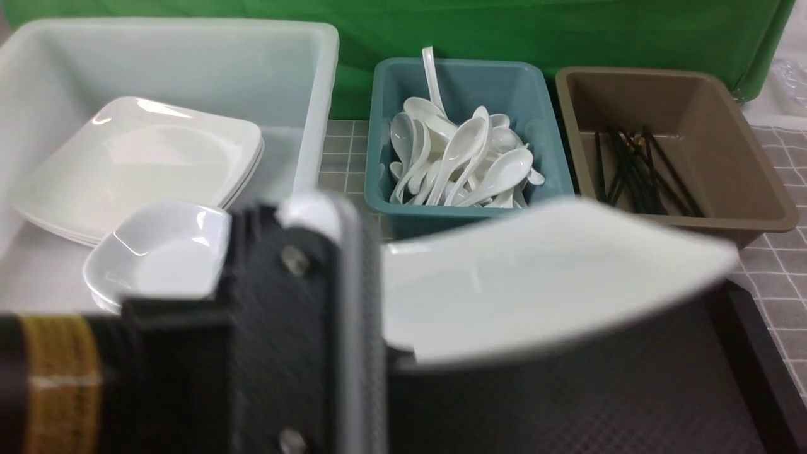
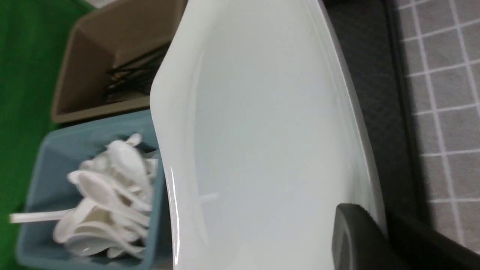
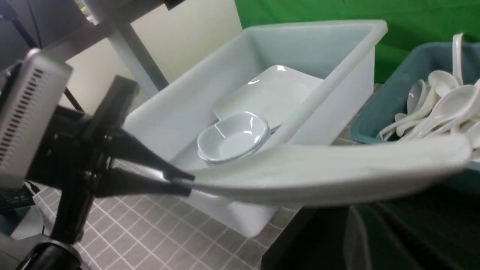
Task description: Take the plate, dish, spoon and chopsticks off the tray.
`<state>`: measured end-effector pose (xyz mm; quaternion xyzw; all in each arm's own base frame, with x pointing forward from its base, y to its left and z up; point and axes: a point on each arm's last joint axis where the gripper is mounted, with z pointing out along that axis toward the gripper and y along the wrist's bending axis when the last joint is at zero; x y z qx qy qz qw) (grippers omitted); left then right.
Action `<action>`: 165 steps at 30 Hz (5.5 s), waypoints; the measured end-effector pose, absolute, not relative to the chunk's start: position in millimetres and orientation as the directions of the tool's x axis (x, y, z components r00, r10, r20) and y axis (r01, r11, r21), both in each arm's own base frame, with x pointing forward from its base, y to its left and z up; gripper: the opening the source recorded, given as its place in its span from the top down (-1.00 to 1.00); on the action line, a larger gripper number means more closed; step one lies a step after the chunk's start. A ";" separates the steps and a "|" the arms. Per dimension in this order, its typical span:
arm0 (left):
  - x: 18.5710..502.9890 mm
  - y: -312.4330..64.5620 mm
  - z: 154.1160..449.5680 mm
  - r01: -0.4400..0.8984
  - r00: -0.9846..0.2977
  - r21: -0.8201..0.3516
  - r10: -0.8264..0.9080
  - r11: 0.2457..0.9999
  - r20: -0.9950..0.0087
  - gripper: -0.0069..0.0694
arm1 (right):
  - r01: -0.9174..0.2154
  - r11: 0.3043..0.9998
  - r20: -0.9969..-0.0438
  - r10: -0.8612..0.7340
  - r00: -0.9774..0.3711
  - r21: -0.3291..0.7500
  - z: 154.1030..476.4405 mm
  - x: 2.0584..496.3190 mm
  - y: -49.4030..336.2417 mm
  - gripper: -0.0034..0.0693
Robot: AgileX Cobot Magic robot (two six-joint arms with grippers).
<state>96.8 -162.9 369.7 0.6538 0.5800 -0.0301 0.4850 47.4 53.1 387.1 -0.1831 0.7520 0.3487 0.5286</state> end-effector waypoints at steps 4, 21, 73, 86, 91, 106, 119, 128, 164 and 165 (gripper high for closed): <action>125.0 -142.1 386.6 0.649 0.213 0.709 0.829 0.276 -0.518 0.74 | -0.653 0.694 -0.930 0.068 -0.361 0.304 398.6 55.5 60.5 0.84; 289.0 -31.5 303.8 0.593 -0.288 0.714 0.926 0.372 -0.244 0.74 | -0.772 0.597 -0.913 -0.154 -0.378 0.219 388.3 70.3 98.9 0.84; 333.8 -24.2 257.4 0.605 -0.374 0.641 0.879 0.473 -0.295 -0.53 | -0.771 0.528 -0.806 -0.242 -0.540 0.357 366.9 56.7 104.2 0.80; 231.7 -41.2 384.3 0.378 -0.320 0.210 0.340 0.902 -0.884 0.21 | -0.781 0.572 -0.829 -0.291 -0.478 0.249 364.2 62.4 99.9 0.79; 151.2 -41.8 406.3 0.419 -0.194 0.130 0.228 0.899 -0.954 0.77 | -0.782 0.602 -0.849 -0.320 -0.420 0.160 364.0 67.8 96.6 0.77; 37.8 -31.5 330.7 0.400 0.039 0.136 0.132 0.906 -0.991 0.81 | -0.781 0.606 -0.882 -0.276 -0.382 0.149 369.1 70.8 98.0 0.71; 38.9 -29.5 309.8 0.387 0.002 0.203 0.219 0.899 -0.976 0.81 | -0.769 0.614 -0.875 -0.258 -0.409 0.179 368.9 70.6 98.0 0.70; 39.8 -26.8 308.3 0.363 0.003 0.266 0.284 0.893 -0.959 0.81 | -0.768 0.614 -0.875 -0.257 -0.411 0.180 368.9 70.6 98.0 0.65; 40.2 -25.5 307.6 0.351 0.002 0.294 0.313 0.889 -0.950 0.81 | -0.213 0.977 -0.957 -0.069 -0.281 -0.009 177.6 51.3 13.9 0.86; 40.2 -25.5 307.6 0.351 0.002 0.294 0.313 0.889 -0.950 0.81 | -0.212 0.977 -0.958 -0.068 -0.279 -0.007 177.8 51.4 13.9 0.86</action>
